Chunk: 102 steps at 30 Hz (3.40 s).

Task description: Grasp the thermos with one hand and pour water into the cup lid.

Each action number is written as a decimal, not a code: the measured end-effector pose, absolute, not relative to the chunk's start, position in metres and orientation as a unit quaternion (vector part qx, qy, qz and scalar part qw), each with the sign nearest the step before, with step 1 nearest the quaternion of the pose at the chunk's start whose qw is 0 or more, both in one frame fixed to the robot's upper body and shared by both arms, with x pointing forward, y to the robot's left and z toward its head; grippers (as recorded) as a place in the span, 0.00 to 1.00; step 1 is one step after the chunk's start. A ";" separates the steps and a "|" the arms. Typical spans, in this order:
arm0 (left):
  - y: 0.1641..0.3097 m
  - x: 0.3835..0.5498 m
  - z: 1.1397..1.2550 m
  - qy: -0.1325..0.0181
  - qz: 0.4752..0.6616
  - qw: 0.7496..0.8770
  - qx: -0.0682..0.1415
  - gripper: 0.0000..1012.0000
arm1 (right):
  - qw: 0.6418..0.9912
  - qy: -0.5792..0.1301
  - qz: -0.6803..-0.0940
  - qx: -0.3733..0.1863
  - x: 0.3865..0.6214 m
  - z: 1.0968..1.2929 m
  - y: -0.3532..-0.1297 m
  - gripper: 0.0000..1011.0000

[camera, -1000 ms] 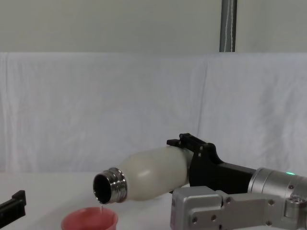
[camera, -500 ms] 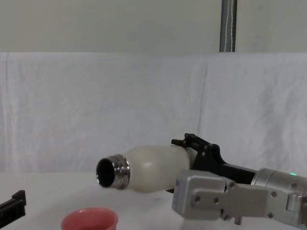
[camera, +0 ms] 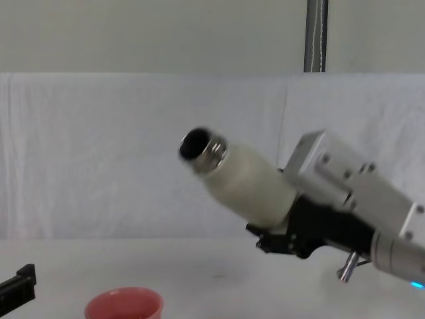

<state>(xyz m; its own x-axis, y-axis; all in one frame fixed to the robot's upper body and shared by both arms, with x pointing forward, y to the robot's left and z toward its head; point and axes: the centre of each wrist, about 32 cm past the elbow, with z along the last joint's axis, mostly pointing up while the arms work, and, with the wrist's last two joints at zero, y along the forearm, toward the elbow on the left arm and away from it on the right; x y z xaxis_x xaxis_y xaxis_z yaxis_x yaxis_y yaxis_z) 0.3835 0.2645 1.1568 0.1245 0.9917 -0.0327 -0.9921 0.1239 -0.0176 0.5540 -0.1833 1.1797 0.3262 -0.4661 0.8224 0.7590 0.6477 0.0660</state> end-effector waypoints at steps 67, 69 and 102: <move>0.265 0.384 1.157 0.006 0.662 0.750 -0.017 0.99 | 0.801 -0.003 -0.599 0.016 0.512 1.173 -0.252 0.94; 0.265 0.384 1.157 0.006 0.662 0.750 -0.017 0.99 | 0.802 -0.003 -0.597 0.017 0.515 1.172 -0.251 0.94; 0.265 0.384 1.157 0.006 0.662 0.750 -0.017 0.99 | 0.830 0.010 -0.558 0.008 0.554 1.154 -0.221 0.94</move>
